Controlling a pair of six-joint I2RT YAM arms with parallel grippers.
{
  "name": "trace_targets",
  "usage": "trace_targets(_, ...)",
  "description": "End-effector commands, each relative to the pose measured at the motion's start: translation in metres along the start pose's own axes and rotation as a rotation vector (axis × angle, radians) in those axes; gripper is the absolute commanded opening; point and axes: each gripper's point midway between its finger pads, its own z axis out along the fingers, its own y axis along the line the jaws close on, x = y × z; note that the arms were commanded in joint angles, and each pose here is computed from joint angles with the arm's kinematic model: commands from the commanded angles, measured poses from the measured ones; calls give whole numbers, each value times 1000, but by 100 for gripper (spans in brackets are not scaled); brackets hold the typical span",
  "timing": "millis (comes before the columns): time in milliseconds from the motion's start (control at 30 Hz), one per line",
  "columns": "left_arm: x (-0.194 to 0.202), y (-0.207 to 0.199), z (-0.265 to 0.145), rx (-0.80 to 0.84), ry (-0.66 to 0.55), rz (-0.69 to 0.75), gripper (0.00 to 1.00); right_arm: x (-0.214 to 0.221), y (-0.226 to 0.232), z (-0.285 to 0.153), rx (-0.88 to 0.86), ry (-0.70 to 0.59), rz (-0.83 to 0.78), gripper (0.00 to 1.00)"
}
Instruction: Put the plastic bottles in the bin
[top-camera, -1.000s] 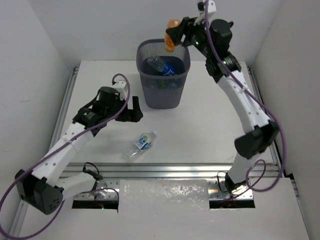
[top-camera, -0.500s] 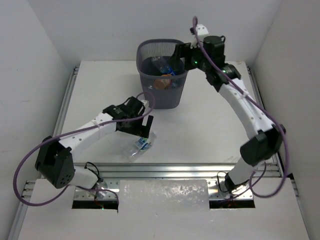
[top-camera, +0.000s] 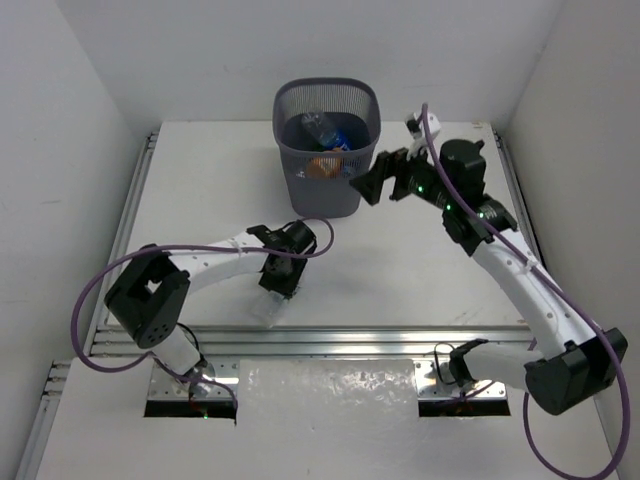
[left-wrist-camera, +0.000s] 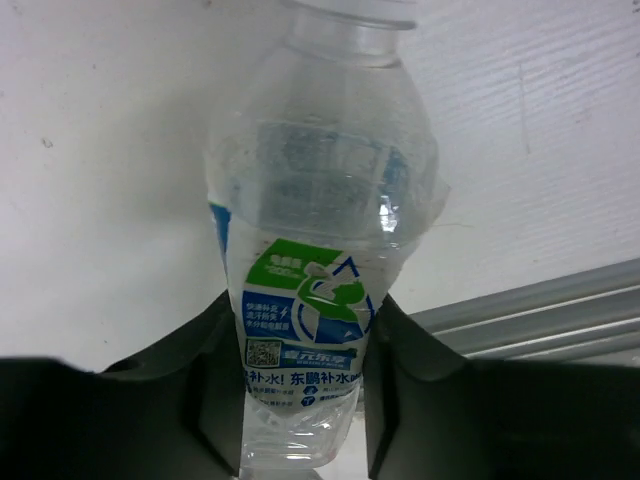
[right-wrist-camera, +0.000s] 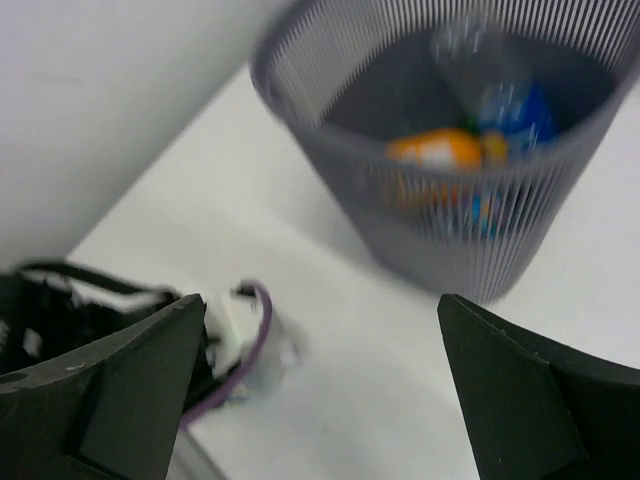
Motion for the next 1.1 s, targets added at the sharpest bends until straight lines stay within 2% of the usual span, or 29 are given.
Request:
trace_targets(0, -25, -3, -17, -20, -110, -19, 3, 20, 11, -19, -43, -5, 41, 99)
trace_targets(33, -32, -6, -31, 7, -155, -26, 1, 20, 14, -31, -35, -27, 52, 99)
trace_targets(67, -38, -11, -43, 38, -194, -24, 0, 48, 10, -34, -19, 16, 116, 99)
trace_targets(100, -41, -23, -55, 119, -221, -8, 0, 59, 11, -39, -26, 25, 142, 99)
trace_targets(133, -56, -34, -83, 210, -339, 16, 0, 73, 19, -47, -72, 20, 165, 99)
trace_targets(167, -57, -52, -101, 337, -378, 47, 0, 78, 27, -51, -105, 18, 215, 99)
trace_targets(200, -70, -63, -133, 437, -513, 64, 0, 69, 37, -54, -170, -39, 210, 99)
trace_targets(267, -75, -78, -167, 570, -628, 104, 0, 80, 61, -69, -305, -47, 256, 99)
trace_targets(300, -74, -93, -198, 704, -719, 152, 0, 65, 72, -75, -372, -121, 225, 99)
trace_targets(367, -63, -111, -226, 870, -760, 213, 0, 68, 92, -91, -496, -143, 228, 99)
trace_targets(400, -64, -117, -247, 937, -829, 247, 0, 59, 101, -98, -550, -180, 188, 99)
trace_targets(567, -48, -140, -285, 1163, -838, 367, 0, 41, 130, -119, -734, -200, 106, 99)
trace_targets(600, -51, -143, -296, 1199, -872, 384, 0, 35, 133, -120, -750, -208, 91, 99)
trace_targets(800, -56, -151, -313, 1272, -882, 412, 0, 33, 149, -131, -896, -194, 63, 99)
trace_targets(867, -62, -153, -315, 1268, -881, 408, 0, 30, 155, -139, -947, -201, 65, 96)
trace_targets(900, -64, -154, -316, 1268, -880, 405, 0, 29, 156, -140, -958, -204, 62, 91)
trace_targets(933, -66, -154, -315, 1266, -877, 400, 2, 30, 157, -140, -973, -189, 74, 76)
trace_targets(1000, -74, -154, -311, 1232, -871, 372, 9, 26, 158, -140, -979, -199, 57, 52)
trace_targets(1033, -80, -152, -315, 1207, -886, 361, 31, 23, 157, -137, -964, -217, 22, 21)
trace_targets(1067, -88, -144, -300, 1113, -869, 299, 49, 29, 151, -127, -918, -169, 71, 0)
